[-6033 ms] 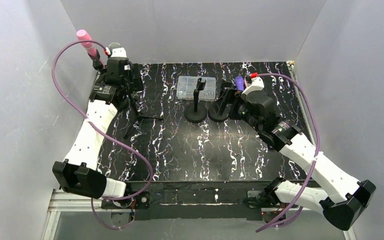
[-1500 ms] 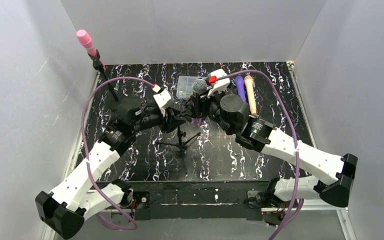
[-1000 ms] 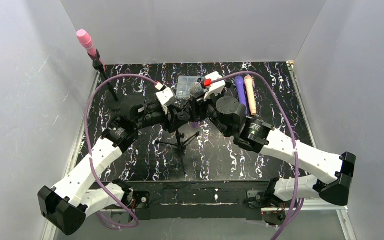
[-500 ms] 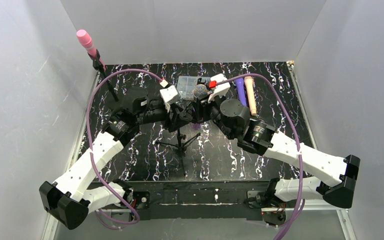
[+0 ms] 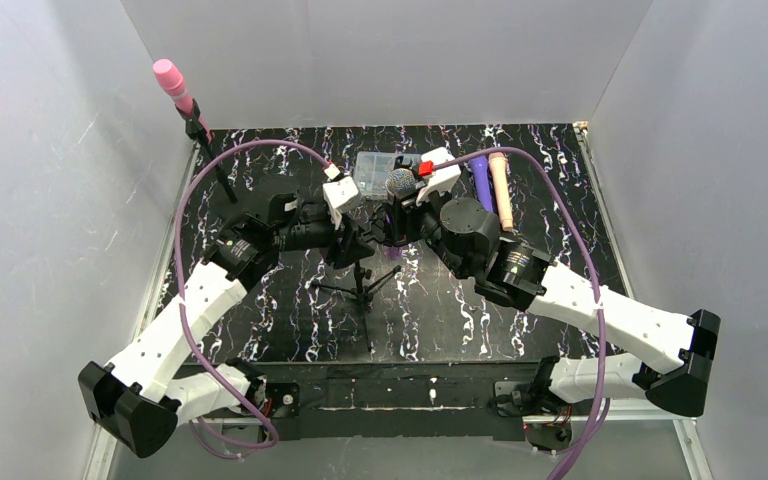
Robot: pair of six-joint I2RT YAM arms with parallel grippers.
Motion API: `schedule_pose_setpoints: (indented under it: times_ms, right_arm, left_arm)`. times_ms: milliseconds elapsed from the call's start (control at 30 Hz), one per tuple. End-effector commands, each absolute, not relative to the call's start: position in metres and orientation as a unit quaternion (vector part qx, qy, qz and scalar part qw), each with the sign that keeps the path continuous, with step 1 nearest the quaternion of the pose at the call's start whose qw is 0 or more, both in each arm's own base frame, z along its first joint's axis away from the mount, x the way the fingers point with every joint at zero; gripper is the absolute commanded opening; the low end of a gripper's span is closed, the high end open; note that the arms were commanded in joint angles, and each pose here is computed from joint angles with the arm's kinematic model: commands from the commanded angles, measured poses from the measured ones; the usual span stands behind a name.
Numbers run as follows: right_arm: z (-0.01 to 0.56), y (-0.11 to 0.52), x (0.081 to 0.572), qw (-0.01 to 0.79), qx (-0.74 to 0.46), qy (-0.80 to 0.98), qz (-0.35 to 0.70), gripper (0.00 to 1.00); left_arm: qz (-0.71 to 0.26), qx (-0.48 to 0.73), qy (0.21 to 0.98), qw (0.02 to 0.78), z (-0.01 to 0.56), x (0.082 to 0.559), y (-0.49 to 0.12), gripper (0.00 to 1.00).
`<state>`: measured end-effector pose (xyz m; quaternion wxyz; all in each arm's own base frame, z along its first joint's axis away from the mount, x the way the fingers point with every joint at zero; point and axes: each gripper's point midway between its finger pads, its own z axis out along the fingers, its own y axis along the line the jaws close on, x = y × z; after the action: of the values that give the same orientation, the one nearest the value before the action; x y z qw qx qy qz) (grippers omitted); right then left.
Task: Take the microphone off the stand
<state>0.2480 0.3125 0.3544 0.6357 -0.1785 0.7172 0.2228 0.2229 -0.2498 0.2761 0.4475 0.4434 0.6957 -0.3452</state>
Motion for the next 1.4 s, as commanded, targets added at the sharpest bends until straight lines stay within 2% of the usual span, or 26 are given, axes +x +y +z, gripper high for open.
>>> schedule_pose_setpoints:
  times_ms: [0, 100, 267, 300, 767, 1367]
  right_arm:
    - [0.393, 0.311, 0.244, 0.663, -0.14, 0.685, 0.267, 0.15]
    - [0.396, 0.312, 0.243, 0.664, -0.141, 0.683, 0.269, 0.14]
    - [0.404, 0.314, 0.242, 0.667, -0.147, 0.677, 0.274, 0.14]
    - [0.406, 0.314, 0.242, 0.668, -0.147, 0.675, 0.275, 0.14]
    - [0.446, 0.316, 0.236, 0.691, -0.157, 0.638, 0.302, 0.14]
    - [0.503, 0.306, 0.228, 0.718, -0.14, 0.595, 0.332, 0.14]
  left_arm:
    - [-0.353, 0.444, 0.697, 0.44, 0.277, 0.223, -0.253, 0.42]
    - [-0.348, 0.44, 0.703, 0.438, 0.274, 0.226, -0.252, 0.31]
    - [-0.335, 0.434, 0.719, 0.427, 0.269, 0.228, -0.248, 0.03]
    - [-0.332, 0.433, 0.725, 0.42, 0.267, 0.229, -0.247, 0.0]
    - [-0.304, 0.421, 0.782, 0.343, 0.245, 0.233, -0.24, 0.0]
    - [-0.297, 0.425, 0.788, 0.332, 0.237, 0.233, -0.239, 0.0]
